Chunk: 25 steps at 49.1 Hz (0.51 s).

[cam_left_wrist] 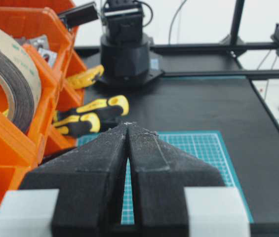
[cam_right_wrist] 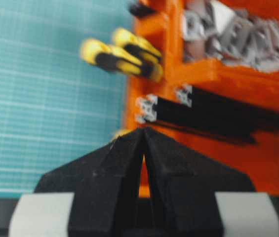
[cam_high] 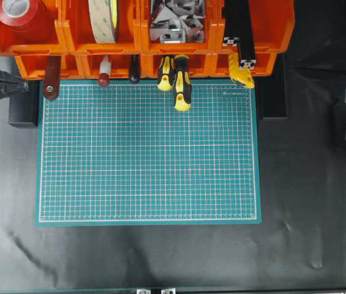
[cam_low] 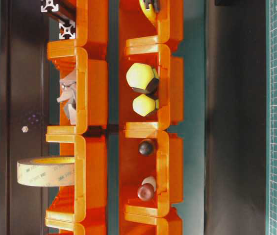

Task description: Pick frame from container rack with right arm.

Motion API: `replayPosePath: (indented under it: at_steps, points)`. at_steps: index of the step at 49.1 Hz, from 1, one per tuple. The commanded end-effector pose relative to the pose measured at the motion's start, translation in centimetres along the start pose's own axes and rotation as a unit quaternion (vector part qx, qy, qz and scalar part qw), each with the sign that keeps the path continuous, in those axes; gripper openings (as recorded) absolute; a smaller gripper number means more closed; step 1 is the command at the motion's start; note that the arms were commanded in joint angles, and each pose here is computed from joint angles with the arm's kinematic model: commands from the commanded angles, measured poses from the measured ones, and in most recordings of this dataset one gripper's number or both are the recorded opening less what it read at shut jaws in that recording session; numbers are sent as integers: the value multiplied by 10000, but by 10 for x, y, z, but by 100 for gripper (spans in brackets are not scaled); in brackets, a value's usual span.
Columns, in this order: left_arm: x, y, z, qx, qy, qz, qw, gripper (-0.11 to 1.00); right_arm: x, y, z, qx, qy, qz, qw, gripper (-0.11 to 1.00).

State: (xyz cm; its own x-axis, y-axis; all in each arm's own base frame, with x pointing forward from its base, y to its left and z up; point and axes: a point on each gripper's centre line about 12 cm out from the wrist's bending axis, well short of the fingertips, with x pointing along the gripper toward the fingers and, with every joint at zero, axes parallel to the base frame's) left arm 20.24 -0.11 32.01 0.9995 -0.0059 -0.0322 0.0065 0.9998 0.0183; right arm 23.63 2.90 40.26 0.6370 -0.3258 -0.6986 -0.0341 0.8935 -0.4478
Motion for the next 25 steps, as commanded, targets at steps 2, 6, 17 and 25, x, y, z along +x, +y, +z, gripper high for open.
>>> replayPosePath:
  at_steps: [2,6,17,25]
  points:
    - [1,0,11,8,-92,-5,10000,1,4,9,4,-312,262,-914,9950,2]
    - [1,0,10,16,-54,-4,10000,1,10,22,1,-434,351,-1585,9858,2]
    - [1,1,8,15,0,20,10000,1,13,41,-7,-445,494,-3004,9515,2]
    - [1,2,8,14,16,43,10000,1,18,49,-10,-621,749,-3220,9417,2]
